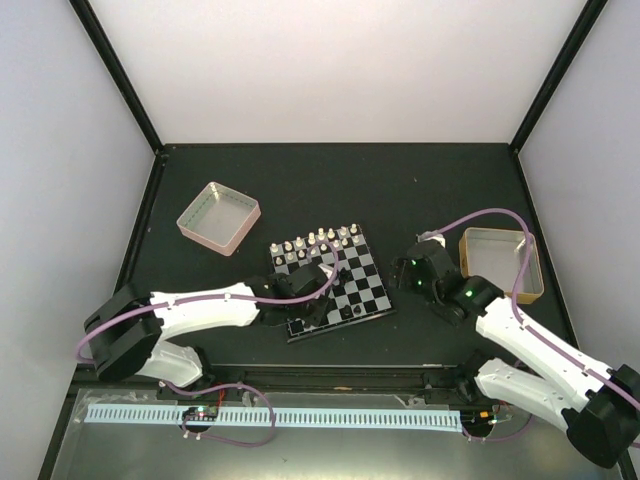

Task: Set up the chess pieces on the board
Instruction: Adjust the chess piece on the chessboard.

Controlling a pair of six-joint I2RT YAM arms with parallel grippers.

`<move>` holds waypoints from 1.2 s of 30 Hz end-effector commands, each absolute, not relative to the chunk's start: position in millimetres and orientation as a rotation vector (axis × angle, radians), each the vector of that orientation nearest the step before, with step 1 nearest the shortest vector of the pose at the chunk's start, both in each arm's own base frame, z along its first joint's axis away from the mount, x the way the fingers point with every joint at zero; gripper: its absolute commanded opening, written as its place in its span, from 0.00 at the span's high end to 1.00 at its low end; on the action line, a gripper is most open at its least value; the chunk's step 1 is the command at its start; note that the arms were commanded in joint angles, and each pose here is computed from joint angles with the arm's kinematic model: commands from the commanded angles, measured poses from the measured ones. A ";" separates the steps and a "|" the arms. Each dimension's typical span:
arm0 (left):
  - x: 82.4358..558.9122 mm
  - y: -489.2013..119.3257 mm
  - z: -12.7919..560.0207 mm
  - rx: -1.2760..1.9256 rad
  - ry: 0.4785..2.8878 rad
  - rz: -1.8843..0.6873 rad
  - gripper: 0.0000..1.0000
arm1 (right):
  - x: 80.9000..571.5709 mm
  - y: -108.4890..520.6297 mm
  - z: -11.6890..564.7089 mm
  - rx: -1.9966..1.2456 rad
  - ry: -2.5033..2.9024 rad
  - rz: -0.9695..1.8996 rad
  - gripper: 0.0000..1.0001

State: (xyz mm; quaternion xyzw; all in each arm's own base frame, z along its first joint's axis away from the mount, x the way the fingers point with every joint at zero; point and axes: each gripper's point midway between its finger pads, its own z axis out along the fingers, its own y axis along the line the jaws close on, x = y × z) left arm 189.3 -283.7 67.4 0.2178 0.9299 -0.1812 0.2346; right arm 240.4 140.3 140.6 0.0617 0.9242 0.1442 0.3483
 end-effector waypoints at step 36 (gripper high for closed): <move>194.1 -295.0 85.7 0.585 2.559 -0.596 0.67 | 231.6 173.0 142.2 0.021 2.461 0.559 0.22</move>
